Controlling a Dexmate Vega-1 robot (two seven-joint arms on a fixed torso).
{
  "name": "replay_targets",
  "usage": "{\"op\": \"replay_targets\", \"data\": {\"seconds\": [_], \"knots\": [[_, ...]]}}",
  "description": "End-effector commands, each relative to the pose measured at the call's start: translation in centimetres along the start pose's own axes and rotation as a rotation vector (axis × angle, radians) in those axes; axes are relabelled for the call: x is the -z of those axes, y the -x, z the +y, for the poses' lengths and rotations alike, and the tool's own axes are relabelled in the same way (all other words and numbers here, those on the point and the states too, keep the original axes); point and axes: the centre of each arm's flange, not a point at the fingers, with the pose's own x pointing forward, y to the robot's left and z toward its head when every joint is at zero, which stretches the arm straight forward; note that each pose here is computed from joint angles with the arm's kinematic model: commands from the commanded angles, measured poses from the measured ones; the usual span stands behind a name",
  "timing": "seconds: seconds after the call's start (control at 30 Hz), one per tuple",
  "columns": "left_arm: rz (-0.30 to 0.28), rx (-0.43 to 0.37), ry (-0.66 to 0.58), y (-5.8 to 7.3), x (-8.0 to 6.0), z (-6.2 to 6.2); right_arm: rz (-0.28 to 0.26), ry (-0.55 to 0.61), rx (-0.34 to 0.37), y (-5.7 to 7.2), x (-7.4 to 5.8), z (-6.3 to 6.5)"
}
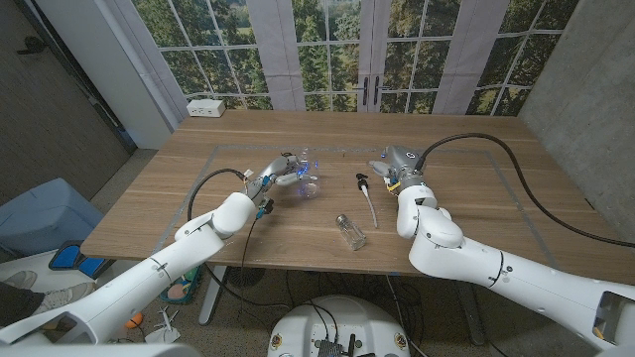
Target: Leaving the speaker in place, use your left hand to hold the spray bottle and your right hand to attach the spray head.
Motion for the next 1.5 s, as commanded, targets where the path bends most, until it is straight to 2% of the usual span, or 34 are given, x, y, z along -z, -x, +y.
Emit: {"op": "replay_targets", "data": {"seconds": [0.03,0.53,1.5], "knots": [[-0.006,-0.005,0.003,-0.1,0.1,0.2,-0.012,0.074,-0.035,0.1,-2.4,2.0],[-0.005,-0.005,0.003,-0.1,0.3,0.3,0.015,0.124,-0.103,-0.7,-2.7,3.5],[-0.003,-0.009,0.001,0.4,0.1,0.0,0.009,0.200,-0.096,-0.8,-4.3,6.0]]}}
